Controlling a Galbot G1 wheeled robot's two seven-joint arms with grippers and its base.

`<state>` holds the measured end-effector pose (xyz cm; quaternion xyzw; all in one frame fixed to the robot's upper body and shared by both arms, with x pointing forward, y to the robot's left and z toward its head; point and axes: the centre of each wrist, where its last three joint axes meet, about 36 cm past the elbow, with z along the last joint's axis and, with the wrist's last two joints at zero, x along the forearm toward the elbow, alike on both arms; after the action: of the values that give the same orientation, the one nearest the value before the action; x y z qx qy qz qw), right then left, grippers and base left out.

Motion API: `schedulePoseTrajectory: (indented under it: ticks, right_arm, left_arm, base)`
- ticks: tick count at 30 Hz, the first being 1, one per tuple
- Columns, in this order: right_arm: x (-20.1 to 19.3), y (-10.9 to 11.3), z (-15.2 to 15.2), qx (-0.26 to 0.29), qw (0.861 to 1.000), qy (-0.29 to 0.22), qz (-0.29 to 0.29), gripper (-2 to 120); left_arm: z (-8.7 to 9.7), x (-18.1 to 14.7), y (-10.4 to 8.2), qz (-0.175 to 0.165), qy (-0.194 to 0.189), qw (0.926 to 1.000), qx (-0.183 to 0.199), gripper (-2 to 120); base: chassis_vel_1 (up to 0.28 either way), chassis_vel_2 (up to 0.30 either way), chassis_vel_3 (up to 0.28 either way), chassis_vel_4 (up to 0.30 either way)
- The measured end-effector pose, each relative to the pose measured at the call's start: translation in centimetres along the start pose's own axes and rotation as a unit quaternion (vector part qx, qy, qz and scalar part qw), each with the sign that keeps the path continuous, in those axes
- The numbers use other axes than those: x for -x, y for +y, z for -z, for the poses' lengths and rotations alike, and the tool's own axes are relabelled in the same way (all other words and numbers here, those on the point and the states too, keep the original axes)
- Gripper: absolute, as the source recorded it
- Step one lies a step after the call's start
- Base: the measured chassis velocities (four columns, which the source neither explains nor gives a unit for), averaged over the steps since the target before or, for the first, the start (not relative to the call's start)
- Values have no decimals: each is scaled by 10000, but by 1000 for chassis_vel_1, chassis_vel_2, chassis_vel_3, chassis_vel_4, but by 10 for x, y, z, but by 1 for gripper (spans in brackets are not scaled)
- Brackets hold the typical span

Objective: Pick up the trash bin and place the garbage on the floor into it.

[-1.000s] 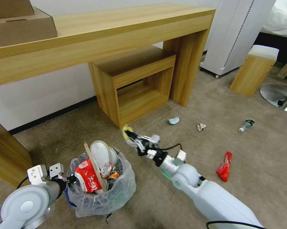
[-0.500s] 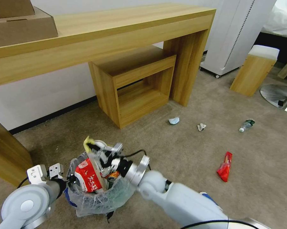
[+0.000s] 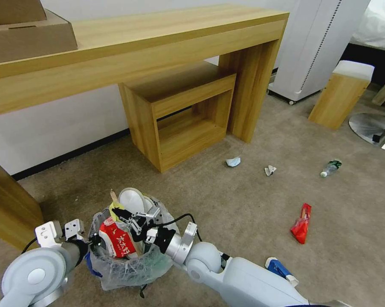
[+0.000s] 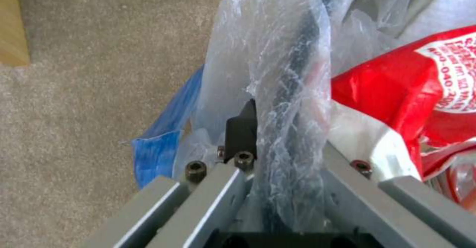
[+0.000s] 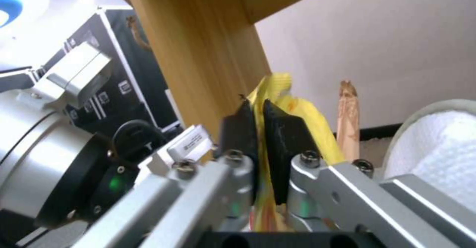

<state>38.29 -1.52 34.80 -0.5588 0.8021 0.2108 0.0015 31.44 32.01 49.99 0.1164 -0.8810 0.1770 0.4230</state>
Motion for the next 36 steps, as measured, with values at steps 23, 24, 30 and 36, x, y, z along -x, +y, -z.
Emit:
schedulePoseTrajectory:
  ticks: [23,24,30,36]
  right_arm:
    - [-14,-57,67,-516,9743,-104,-2192,93]
    - [-29,-67,74,-622,9638,61,-2593,95]
    - [-96,-78,94,-854,8943,965,-4285,100]
    - [-154,-72,115,-900,8286,1606,-5288,100]
  left_arm:
    - [0,-8,-1,-55,-54,9999,86,0]
    - [0,-9,-3,-90,-53,9999,111,0]
    - [-4,-16,-7,-230,-22,9995,207,0]
    - [-6,-22,-12,-336,-20,9990,295,0]
  base:
    - [0,0,0,0]
    - [0,0,0,0]
    - [0,0,0,0]
    - [0,0,0,0]
